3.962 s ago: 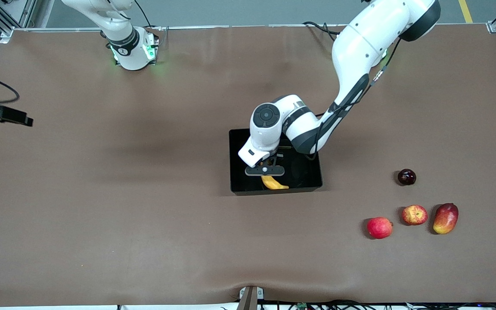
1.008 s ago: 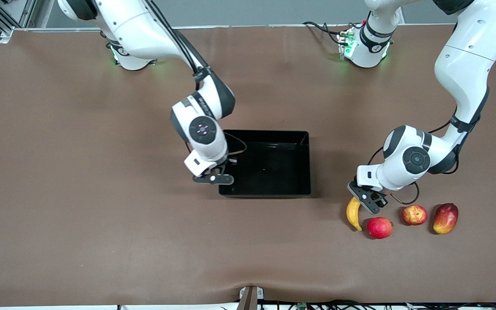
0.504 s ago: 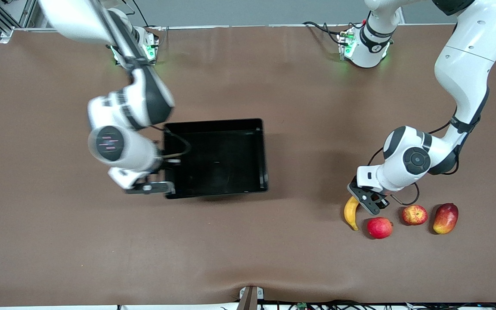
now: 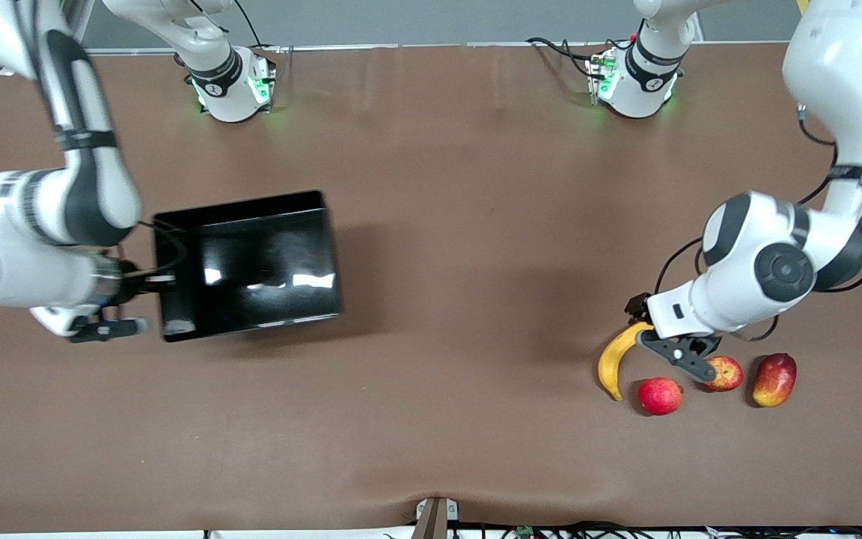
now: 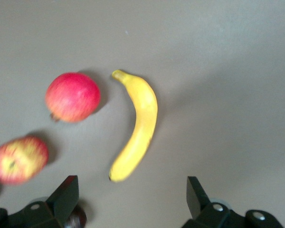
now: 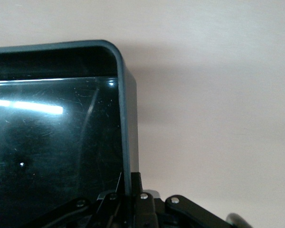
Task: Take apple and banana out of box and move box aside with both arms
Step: 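Drag the tray with the right gripper while the left gripper withdraws, then open the right gripper off the tray rim while the left gripper rises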
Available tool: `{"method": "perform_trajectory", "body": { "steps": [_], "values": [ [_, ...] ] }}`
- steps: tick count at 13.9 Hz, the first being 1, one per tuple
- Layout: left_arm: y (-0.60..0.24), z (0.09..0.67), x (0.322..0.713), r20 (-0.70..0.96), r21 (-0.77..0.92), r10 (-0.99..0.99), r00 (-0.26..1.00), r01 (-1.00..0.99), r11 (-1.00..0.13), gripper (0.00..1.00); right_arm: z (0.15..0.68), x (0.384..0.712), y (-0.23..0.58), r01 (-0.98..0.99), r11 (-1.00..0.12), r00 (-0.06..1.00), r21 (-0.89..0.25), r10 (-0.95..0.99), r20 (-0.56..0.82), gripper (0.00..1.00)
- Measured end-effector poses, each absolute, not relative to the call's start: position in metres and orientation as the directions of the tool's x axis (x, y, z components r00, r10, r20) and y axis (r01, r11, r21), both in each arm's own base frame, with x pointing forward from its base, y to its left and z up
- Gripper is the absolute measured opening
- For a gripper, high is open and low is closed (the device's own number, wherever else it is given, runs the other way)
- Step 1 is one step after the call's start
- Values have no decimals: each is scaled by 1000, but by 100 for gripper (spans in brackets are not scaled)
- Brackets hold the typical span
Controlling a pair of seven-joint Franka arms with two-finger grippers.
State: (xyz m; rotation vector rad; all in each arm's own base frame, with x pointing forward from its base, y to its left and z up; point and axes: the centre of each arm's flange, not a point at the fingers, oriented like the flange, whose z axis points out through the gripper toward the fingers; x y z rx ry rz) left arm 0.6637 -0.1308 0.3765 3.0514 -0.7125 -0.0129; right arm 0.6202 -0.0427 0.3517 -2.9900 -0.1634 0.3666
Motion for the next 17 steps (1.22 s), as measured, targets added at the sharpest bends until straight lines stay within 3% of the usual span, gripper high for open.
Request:
{"method": "perform_trajectory", "body": {
  "steps": [5,14,17],
  "values": [
    [-142,447,648,18,-3,-147,989,-147,-989,100,315,613,-132,-11,-991,977,-134,18,-214,5],
    [-76,562,631,41,-74,0,999,3,-997,100,249,604,-211,-37,-992,985,-125,-15,-174,5],
    [-65,576,631,58,-75,21,998,26,-997,100,246,602,-213,-41,-989,983,-139,-16,-181,32]
  ]
}}
